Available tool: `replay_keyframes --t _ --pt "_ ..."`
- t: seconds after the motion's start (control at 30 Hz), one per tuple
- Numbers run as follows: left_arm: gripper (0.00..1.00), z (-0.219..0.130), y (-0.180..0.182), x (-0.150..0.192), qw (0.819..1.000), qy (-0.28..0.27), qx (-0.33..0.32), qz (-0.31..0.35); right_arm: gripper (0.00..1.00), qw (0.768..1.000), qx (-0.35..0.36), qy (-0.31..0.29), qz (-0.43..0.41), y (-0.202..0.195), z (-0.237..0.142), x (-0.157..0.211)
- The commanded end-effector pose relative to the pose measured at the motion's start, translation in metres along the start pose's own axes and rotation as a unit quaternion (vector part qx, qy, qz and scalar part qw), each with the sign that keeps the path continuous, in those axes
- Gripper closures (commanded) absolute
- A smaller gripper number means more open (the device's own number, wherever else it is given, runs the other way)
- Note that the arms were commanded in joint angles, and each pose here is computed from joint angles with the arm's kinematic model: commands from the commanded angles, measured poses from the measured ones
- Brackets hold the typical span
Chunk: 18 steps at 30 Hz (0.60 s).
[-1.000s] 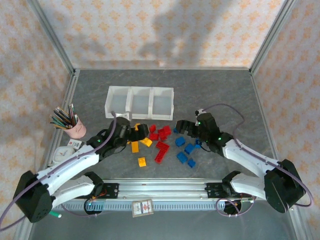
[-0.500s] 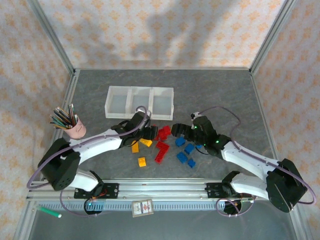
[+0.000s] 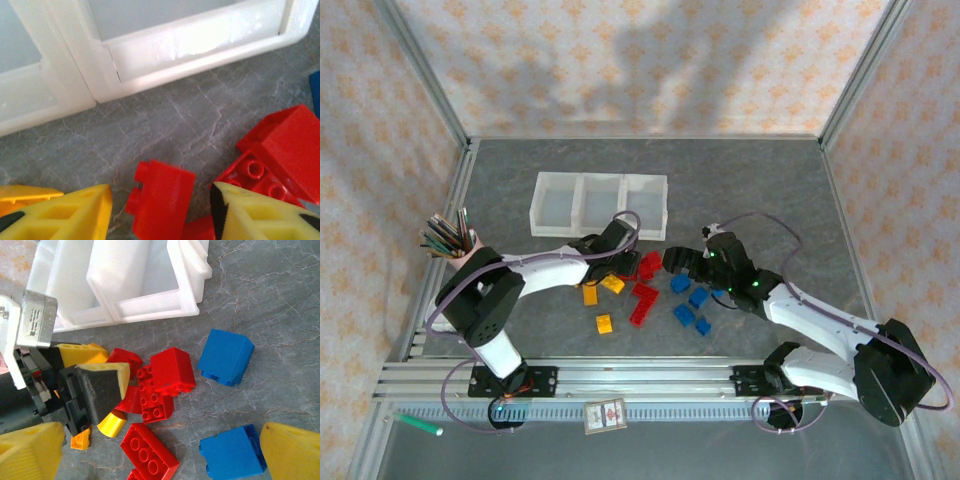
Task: Sort the legos into containers by color
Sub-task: Pick up the lego from the center of the table.
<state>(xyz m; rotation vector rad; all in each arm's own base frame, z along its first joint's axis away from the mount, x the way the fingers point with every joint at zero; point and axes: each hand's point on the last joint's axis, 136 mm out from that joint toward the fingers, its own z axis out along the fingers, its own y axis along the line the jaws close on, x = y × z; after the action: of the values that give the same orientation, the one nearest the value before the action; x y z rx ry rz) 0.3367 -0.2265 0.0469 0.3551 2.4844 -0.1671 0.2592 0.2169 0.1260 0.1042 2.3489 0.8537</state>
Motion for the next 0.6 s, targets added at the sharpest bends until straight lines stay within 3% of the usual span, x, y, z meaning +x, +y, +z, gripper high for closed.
replay_keyframes --t 0.0,0.57 --pt "0.51 0.003 0.0 -0.018 0.999 -0.026 -0.017 0.011 0.0 1.0 -0.007 -0.012 0.0 0.008 -0.003 -0.008" --pt "0.72 0.009 0.0 -0.003 1.0 -0.003 -0.012 0.014 0.0 1.0 -0.006 -0.011 -0.008 0.014 -0.001 -0.014"
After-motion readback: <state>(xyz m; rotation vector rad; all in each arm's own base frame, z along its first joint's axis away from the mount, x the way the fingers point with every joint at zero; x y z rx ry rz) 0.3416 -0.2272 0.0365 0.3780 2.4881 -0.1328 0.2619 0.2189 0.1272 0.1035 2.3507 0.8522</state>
